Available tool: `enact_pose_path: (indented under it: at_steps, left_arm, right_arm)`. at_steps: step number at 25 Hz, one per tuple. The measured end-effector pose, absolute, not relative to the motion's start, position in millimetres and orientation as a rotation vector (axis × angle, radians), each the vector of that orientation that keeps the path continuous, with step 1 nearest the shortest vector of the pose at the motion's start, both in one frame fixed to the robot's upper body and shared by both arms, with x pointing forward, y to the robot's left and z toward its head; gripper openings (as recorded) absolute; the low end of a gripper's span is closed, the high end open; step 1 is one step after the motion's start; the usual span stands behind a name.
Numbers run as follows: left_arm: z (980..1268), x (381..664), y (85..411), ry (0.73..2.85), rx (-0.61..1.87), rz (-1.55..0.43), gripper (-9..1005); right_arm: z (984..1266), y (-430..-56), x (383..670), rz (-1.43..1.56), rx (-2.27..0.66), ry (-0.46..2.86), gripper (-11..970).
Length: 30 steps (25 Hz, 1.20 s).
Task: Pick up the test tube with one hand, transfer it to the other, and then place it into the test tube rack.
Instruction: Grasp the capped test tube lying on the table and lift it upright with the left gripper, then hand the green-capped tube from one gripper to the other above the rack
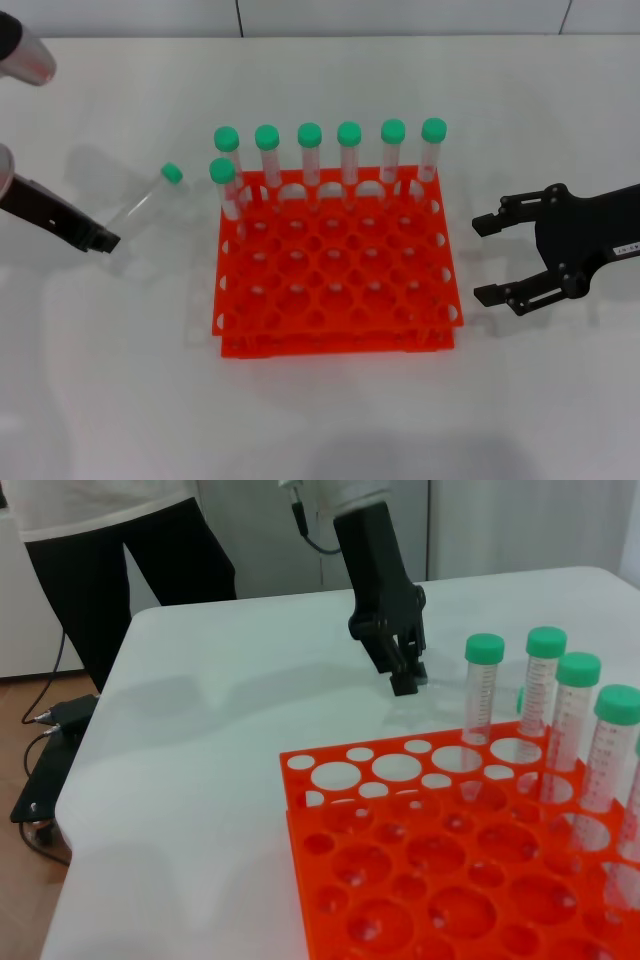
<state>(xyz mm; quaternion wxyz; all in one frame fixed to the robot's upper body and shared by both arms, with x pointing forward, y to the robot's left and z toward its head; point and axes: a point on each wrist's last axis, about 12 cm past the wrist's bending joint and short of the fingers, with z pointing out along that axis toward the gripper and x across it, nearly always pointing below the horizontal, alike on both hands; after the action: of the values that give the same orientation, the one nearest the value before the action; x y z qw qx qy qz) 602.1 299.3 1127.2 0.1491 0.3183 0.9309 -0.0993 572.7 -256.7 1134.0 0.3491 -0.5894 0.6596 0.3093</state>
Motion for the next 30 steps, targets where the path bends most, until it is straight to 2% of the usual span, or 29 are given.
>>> enact_pose_path:
  at_steps: [9, 20, 25, 30]
  left_arm:
    - [1153.4, 586.4, 299.1, 2.478, 0.893, -0.286, 186]
    - [1164.8, 556.9, 310.4, 2.117, 0.855, -0.311, 187]
    - [1167.4, 546.4, 310.5, 1.892, 0.834, -0.418, 187]
    - [1158.4, 539.4, 307.2, 1.744, 0.832, -0.545, 187]
  right_arm:
    - [1135.1, -259.8, 573.6, 0.794, -1.508, 1.711, 839]
    - [1134.2, -267.0, 572.3, 0.788, -1.456, 1.718, 838]
    - [1132.2, -270.6, 570.1, 0.789, -1.432, 1.727, 839]
    - [1130.9, -269.1, 569.1, 0.794, -1.424, 1.723, 839]
